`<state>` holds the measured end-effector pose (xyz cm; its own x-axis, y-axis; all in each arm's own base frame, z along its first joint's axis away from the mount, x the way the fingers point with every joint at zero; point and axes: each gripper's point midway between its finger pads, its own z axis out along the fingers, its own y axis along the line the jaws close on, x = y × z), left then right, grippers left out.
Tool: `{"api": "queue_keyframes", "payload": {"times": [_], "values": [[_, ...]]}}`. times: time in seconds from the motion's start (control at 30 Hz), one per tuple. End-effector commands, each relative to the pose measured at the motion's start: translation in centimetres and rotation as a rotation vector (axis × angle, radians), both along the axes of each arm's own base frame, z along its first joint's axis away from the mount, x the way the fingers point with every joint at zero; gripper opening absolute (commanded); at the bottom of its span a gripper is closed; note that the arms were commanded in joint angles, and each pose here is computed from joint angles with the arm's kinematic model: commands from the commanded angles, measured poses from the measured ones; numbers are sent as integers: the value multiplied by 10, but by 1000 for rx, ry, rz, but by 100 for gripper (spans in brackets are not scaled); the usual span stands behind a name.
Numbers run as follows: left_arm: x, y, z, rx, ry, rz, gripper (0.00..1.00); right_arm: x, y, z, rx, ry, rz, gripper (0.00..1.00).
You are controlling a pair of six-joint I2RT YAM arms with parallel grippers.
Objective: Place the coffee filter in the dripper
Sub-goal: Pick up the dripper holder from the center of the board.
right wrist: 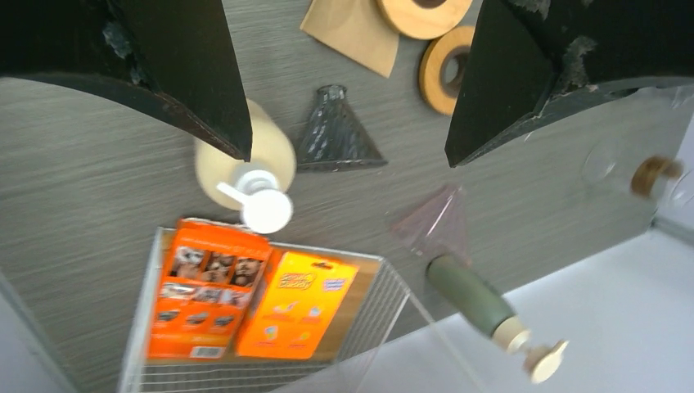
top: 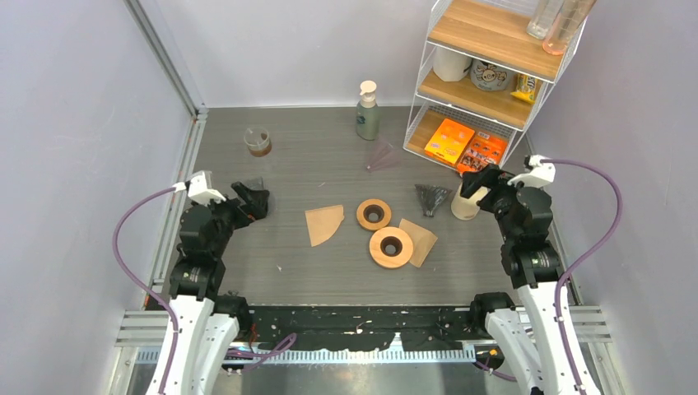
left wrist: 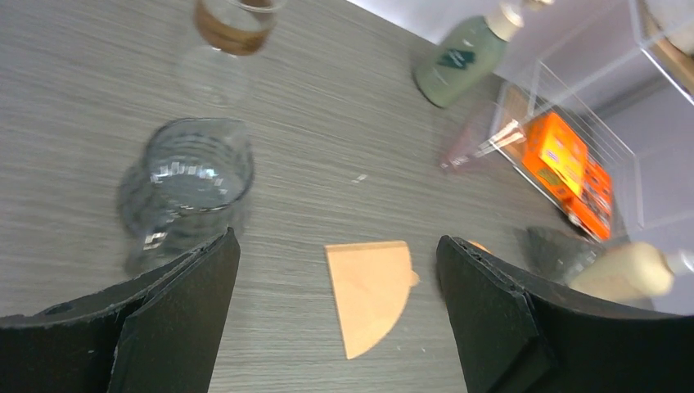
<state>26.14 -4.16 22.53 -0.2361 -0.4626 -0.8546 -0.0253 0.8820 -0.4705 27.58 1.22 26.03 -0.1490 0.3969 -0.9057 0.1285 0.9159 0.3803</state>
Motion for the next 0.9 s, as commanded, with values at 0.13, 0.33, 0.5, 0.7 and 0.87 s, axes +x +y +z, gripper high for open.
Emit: {"api": "queue_keyframes", "payload": {"times": [0.13,0.33,0.5,0.7,0.87], "values": [[6,-58,22,-115,-91,-314,99,0,78,11,-24,40,381,95],[8,-59,10,-106,-49,-315,99,0,134,-31,-147,210,505,95],[4,-53,1,-73,-34,-289,99,-15,167,-76,-274,381,625,95],[2,-49,0,-55,-59,-271,99,-32,172,-126,-295,549,686,97],[3,-49,-1,-55,-51,-271,99,-43,172,-160,-292,643,707,95]]}}
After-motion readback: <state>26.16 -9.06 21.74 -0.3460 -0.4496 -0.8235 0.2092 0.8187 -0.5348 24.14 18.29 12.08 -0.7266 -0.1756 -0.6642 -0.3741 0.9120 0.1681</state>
